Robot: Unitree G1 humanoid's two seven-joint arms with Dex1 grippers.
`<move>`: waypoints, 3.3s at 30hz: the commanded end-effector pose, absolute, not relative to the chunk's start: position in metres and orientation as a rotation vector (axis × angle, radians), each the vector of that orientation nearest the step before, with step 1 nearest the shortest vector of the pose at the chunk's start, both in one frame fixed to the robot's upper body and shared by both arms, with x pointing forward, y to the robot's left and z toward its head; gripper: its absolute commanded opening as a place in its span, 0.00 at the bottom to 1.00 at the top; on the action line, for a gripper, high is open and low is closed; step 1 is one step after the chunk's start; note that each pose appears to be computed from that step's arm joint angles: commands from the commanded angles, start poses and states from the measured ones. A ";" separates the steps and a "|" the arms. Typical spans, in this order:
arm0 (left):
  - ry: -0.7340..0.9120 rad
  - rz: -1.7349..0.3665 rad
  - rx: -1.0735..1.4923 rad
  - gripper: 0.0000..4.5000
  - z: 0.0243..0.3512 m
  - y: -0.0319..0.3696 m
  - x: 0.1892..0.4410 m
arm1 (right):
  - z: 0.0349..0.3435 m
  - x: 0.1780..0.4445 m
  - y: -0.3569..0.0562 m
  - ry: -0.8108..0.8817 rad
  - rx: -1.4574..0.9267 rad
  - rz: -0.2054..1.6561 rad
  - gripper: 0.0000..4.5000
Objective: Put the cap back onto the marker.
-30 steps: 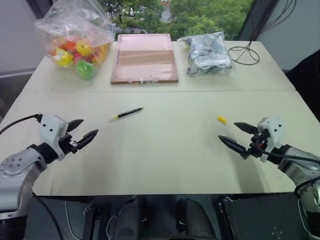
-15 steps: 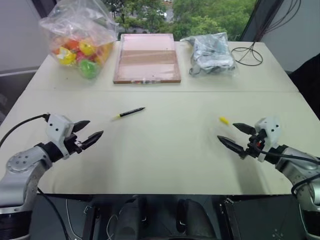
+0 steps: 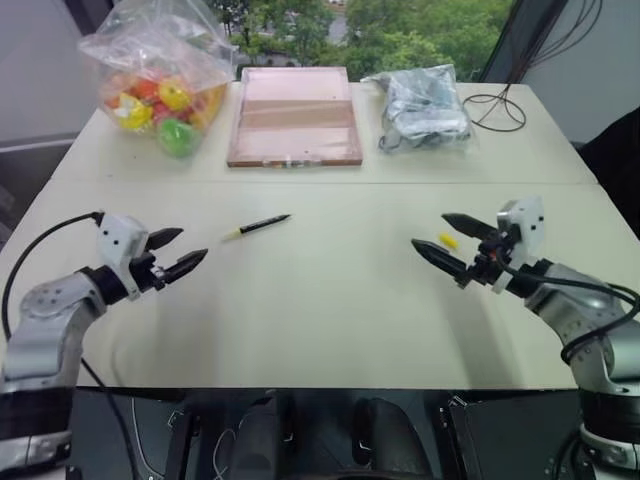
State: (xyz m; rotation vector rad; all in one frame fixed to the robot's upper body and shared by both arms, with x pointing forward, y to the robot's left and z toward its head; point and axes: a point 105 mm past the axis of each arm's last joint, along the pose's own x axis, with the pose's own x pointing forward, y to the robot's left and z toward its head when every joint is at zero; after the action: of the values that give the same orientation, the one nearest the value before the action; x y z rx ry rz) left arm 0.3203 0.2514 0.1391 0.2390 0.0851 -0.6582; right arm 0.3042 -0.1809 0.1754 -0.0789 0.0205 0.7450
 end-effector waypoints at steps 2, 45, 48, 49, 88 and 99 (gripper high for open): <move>0.092 -0.826 0.334 0.75 0.150 0.240 0.341 | 0.181 0.303 -0.157 0.006 -0.099 0.830 0.99; 0.255 -0.940 0.385 0.75 0.124 0.159 0.423 | 0.173 0.281 -0.130 -0.017 -0.067 0.771 0.99; 0.266 -0.934 0.387 0.75 0.122 0.158 0.423 | 0.169 0.278 -0.129 -0.008 -0.068 0.767 0.99; 0.268 -0.932 0.388 0.75 0.122 0.157 0.424 | 0.169 0.277 -0.129 -0.006 -0.067 0.764 0.99; -0.055 -1.262 0.216 0.02 0.182 0.131 0.367 | 0.175 0.328 -0.247 -0.036 -0.387 0.477 1.00; -0.034 -1.232 0.091 0.02 0.159 0.093 0.319 | 0.126 0.342 -0.270 0.093 -0.268 0.537 1.00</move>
State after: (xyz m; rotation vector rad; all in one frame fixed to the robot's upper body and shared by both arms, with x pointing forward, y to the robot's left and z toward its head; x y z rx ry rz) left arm 0.3246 0.0987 0.1514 0.0825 -0.0098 -1.2071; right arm 0.3395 -0.2704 0.1214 -0.2634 0.1169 0.5217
